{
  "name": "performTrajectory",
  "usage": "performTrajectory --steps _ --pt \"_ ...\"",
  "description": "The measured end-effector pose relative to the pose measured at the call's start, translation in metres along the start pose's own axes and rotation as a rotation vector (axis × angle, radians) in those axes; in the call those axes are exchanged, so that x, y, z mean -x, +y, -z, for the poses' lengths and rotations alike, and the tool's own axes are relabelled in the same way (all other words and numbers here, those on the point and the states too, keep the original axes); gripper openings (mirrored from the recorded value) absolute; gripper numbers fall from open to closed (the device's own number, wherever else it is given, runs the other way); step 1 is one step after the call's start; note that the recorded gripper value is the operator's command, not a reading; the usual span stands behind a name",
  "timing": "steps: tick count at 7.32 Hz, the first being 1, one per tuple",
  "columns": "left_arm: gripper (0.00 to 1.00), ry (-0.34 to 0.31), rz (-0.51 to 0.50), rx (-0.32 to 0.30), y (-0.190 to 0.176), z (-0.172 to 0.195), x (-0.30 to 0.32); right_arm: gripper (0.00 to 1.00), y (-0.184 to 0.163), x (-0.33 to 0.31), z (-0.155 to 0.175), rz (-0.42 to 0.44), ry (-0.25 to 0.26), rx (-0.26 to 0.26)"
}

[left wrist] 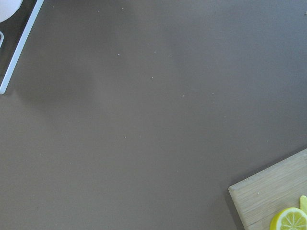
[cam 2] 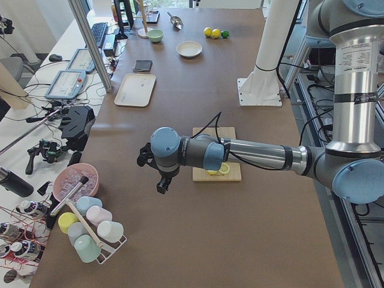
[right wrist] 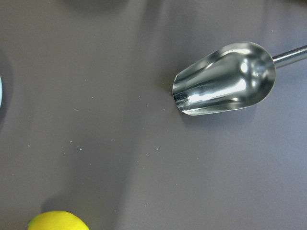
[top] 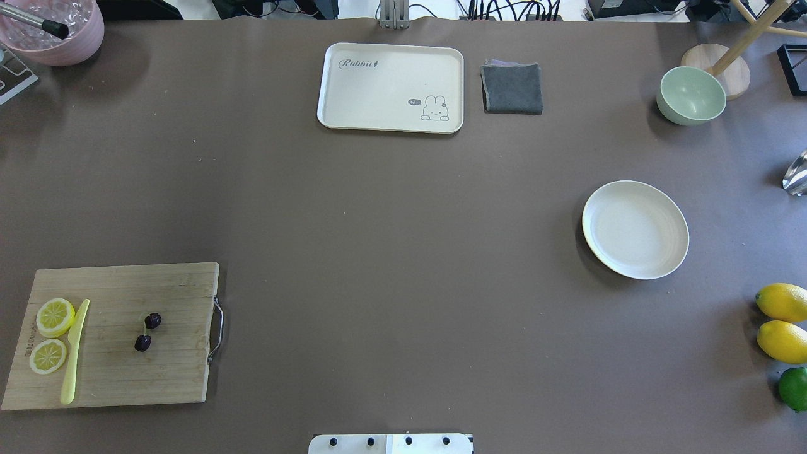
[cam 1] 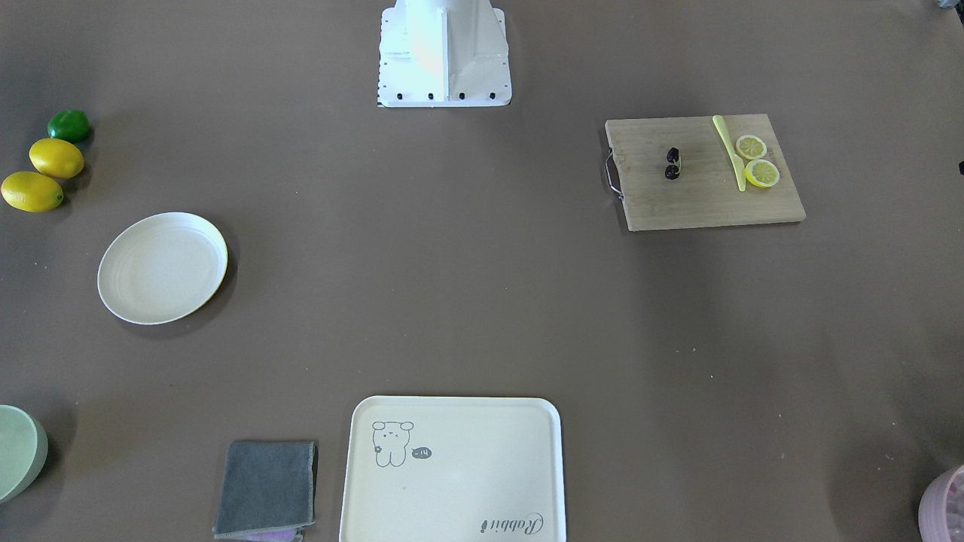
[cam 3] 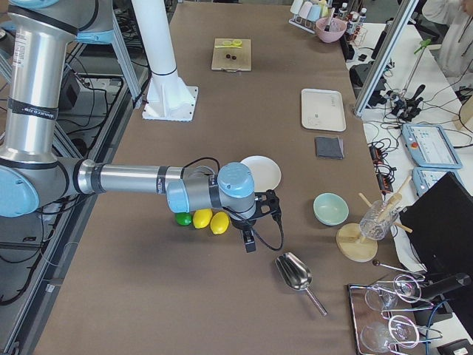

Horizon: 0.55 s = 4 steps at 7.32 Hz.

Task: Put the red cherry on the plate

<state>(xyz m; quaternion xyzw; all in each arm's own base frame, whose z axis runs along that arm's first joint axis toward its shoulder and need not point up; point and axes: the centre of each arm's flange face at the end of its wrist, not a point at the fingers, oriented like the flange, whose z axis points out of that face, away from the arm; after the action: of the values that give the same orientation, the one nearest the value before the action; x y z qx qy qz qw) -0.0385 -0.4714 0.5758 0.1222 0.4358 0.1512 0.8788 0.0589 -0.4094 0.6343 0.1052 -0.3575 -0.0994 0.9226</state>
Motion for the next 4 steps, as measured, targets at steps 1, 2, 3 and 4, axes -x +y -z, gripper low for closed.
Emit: performTrajectory --steps 1,2,3,4 --pt "0.98 -0.001 0.001 -0.008 -0.0035 0.0038 -0.0064 1.0 0.0024 -0.0045 -0.0015 -0.008 0.008 0.004" --pt "0.97 0.0 0.008 -0.006 -0.0037 0.0025 -0.0074 1.0 0.0045 -0.0084 -0.0008 -0.023 0.01 0.002" --pt "0.98 -0.004 0.012 -0.005 -0.0027 0.0024 -0.0066 1.0 0.004 -0.0091 0.0021 -0.033 0.01 -0.005" --pt "0.97 -0.01 0.015 -0.006 -0.0018 0.0038 -0.0057 1.0 0.0027 -0.0084 0.0048 -0.043 0.008 -0.012"
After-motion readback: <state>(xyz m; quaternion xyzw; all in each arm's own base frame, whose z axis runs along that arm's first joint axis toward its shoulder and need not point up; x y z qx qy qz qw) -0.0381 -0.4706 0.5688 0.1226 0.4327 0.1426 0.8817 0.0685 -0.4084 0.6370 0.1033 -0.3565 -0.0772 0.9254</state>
